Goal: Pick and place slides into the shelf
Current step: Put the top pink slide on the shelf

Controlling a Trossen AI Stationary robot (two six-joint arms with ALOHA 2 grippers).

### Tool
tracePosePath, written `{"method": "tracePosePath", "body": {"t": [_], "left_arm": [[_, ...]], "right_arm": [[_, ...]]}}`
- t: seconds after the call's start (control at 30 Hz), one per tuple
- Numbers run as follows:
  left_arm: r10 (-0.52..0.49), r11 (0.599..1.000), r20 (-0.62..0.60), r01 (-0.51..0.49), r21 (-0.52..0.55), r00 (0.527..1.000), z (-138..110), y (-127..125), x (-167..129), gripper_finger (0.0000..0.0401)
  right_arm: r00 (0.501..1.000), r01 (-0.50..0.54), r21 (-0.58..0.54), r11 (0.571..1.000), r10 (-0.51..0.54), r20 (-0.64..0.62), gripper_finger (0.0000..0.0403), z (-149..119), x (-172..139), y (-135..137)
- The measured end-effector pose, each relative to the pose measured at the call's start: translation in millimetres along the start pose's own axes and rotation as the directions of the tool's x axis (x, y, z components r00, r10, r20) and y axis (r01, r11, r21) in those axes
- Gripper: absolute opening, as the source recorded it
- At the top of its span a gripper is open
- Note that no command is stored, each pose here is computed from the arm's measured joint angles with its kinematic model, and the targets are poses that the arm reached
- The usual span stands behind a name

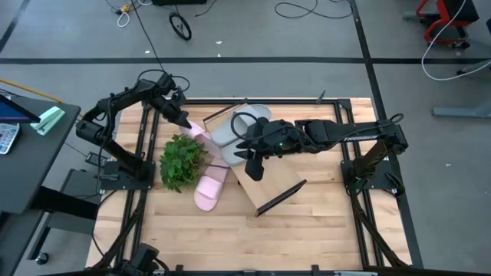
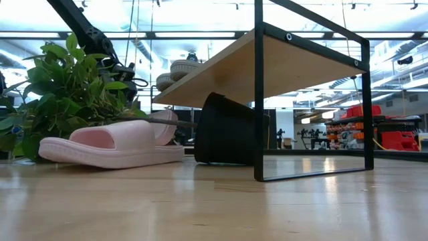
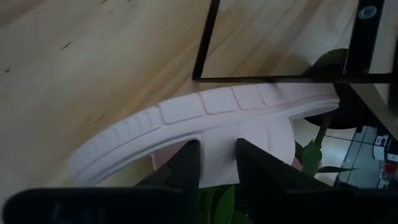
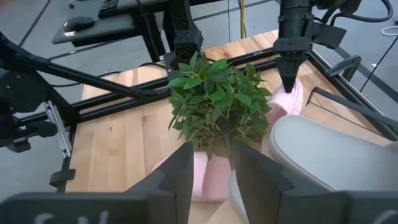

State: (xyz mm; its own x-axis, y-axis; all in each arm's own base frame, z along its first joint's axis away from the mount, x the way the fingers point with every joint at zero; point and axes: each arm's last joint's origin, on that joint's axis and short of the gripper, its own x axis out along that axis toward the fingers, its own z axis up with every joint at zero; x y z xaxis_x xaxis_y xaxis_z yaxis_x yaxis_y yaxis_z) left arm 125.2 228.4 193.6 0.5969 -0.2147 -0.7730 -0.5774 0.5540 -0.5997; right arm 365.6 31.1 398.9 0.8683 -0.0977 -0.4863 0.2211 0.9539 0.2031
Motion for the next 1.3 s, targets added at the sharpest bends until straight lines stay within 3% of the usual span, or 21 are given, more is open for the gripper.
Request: {"method": "tracePosePath", "body": {"t": [0.3, 0.77, 1.03, 1.3], "left_arm": [[-0.004, 0.999, 0.003, 0.003, 0.039, 1.000, 0, 0, 0, 0.0010], [-0.005, 0.999, -0.029, 0.006, 0.039, 1.000, -13, -2, -15, 0.0006], [0.062, 0.982, 0.081, -0.075, 0.172, 0.995, -21, -16, -40, 0.0006], [0.203, 0.950, 0.186, -0.240, 0.200, 0.961, -25, -28, -58, 0.0005]], "right_arm": [[1.000, 0.009, 0.008, 1.000, -0.009, 0.002, 0.0104, 1, 1, -4], [1.000, 0.010, 0.016, 1.000, -0.010, 0.002, 0.0092, 1, 1, -4], [1.000, 0.010, 0.016, 1.000, -0.010, 0.002, 0.0091, 1, 1, -4], [1.000, 0.010, 0.016, 1.000, -0.010, 0.002, 0.0091, 1, 1, -4]]}}
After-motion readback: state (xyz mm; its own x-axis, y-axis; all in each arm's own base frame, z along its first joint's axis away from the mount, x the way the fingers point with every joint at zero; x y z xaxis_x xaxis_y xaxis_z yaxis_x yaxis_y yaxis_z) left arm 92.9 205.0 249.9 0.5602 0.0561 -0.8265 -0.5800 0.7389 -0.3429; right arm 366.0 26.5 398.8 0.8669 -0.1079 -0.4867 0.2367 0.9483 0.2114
